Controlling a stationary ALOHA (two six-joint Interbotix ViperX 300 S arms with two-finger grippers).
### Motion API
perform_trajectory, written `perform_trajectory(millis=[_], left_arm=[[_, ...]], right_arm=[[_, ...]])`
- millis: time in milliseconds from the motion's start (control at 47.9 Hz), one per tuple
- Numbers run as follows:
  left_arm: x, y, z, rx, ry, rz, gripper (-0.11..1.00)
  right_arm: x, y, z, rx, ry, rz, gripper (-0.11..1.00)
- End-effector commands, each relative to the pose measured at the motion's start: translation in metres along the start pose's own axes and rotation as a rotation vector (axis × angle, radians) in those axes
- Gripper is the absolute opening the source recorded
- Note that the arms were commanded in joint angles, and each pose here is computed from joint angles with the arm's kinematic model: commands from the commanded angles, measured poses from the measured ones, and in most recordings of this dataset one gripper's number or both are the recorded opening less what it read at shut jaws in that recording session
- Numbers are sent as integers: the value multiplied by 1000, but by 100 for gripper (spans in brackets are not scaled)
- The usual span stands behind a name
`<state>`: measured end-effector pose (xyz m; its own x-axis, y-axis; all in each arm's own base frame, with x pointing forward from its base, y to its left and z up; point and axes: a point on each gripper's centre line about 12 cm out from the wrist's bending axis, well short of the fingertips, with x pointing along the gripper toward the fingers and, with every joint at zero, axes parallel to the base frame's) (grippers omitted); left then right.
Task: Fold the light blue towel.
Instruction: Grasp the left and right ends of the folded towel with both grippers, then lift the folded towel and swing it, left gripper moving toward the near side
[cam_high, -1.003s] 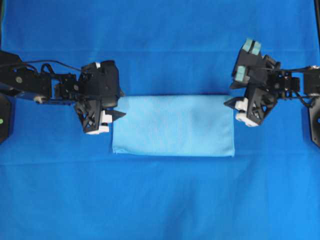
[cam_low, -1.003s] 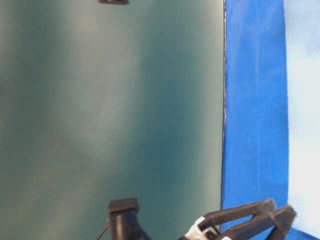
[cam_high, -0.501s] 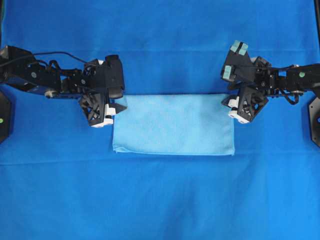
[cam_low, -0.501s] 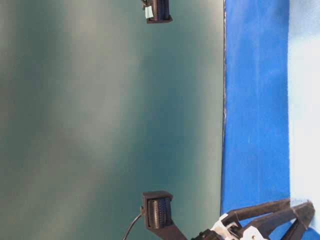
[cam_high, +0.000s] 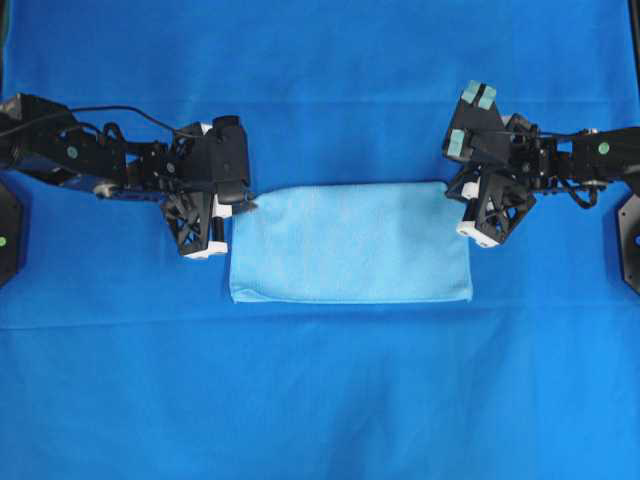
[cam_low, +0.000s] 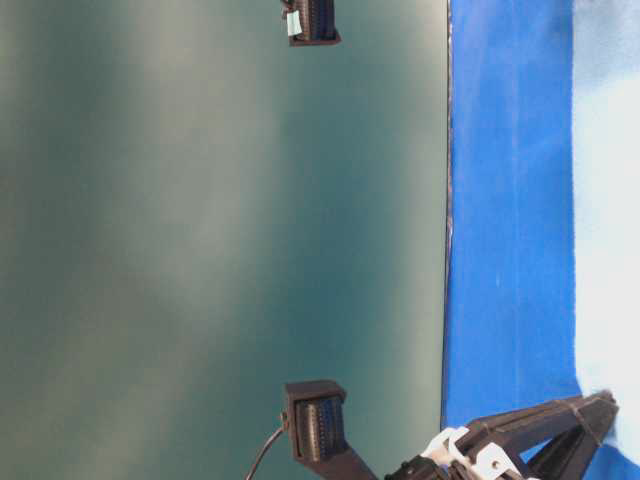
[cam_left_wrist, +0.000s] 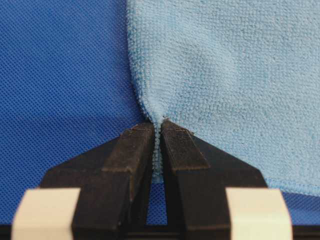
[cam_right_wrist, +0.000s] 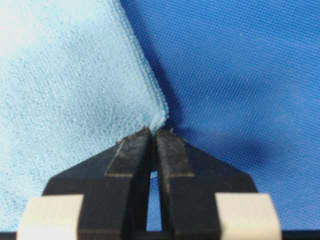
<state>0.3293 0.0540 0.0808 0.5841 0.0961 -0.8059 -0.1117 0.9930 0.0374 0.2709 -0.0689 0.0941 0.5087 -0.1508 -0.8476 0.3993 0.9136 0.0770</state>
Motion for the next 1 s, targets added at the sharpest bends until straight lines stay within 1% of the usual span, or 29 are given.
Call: perform_trajectory(millis=[0, 146, 251, 397, 522, 606, 731, 856, 982], left_arm=[[-3, 1, -2, 12, 23, 0, 3], [-12, 2, 4, 13, 17, 1, 3], [-30, 3, 16, 4, -8, 1, 3], [-63, 3, 34, 5, -57, 2, 3], [-95, 4, 55, 7, -140, 7, 3], [-111, 5, 65, 9, -182, 11, 3], [-134, 6, 77, 14, -240, 15, 3], [-146, 6, 82, 17, -282, 19, 3], [-145, 5, 82, 9, -279, 15, 3]], right_arm=[[-4, 1, 9, 5, -33, 6, 2], [-10, 1, 15, 16, -53, 7, 2], [-24, 3, 23, 19, -90, 10, 2], [-56, 3, 37, 22, -157, 6, 2], [-86, 3, 46, 29, -219, 3, 2], [-109, 2, 53, 36, -273, 5, 2], [-132, 1, 56, 39, -328, 8, 2], [-141, 0, 54, 42, -355, 12, 2], [-141, 0, 54, 40, -354, 12, 2]])
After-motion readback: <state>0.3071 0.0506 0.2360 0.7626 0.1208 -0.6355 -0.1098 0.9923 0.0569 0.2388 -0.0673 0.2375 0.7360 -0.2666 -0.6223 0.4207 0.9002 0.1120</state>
